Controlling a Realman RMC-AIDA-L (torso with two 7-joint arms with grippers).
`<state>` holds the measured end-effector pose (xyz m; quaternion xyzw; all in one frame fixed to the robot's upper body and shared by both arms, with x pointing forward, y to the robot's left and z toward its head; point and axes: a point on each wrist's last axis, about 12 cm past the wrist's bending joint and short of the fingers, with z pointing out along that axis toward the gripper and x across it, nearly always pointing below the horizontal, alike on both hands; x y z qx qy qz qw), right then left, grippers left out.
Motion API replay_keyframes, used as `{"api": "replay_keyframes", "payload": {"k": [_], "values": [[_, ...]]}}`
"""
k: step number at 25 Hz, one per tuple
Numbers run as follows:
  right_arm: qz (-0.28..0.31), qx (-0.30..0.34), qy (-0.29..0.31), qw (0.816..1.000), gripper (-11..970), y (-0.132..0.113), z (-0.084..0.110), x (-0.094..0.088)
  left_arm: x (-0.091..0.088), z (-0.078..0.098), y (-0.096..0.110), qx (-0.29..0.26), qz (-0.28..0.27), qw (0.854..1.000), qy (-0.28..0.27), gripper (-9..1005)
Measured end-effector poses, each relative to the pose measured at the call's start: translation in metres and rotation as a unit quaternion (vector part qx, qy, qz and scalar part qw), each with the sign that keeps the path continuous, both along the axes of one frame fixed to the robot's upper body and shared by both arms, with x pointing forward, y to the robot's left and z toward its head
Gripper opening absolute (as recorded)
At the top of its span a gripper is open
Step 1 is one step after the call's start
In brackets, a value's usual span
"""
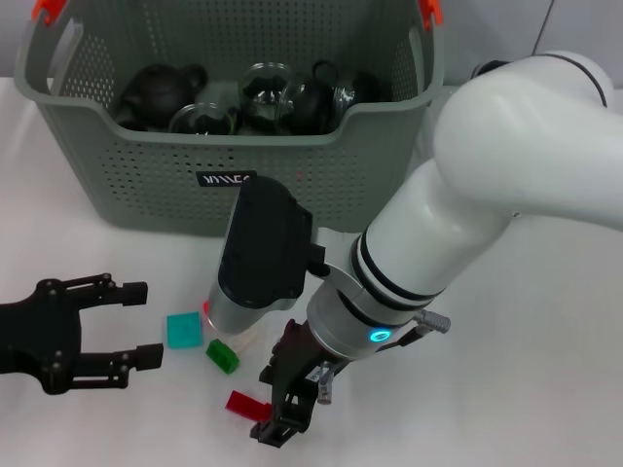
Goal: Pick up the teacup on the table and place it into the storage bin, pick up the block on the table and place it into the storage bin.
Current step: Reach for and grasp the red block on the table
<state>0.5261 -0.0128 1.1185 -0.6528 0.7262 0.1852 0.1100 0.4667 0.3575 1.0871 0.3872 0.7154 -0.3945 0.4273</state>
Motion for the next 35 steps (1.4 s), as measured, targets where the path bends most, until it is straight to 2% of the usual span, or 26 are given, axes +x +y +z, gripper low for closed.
{"api": "replay_keyframes", "payload": {"k": [10,19,27,35], "values": [[0.004,0.004,-0.017,1.000,645,-0.001,-0.008,0.002,0.001,0.000,0.000,-0.001,0.001,1.000,-0.001,830],[0.024,0.002,-0.021,0.999,641,-0.001,-0.015,-0.003,0.002,0.000,-0.003,-0.003,0.001,1.000,-0.003,830],[0.020,0.005,-0.026,0.999,562,-0.002,-0.016,-0.002,0.002,0.001,-0.002,-0.012,0.009,1.000,-0.007,830],[0.019,0.009,-0.034,0.999,530,-0.002,-0.018,0.001,0.001,0.002,-0.001,-0.014,0.013,1.000,-0.010,830]]}}
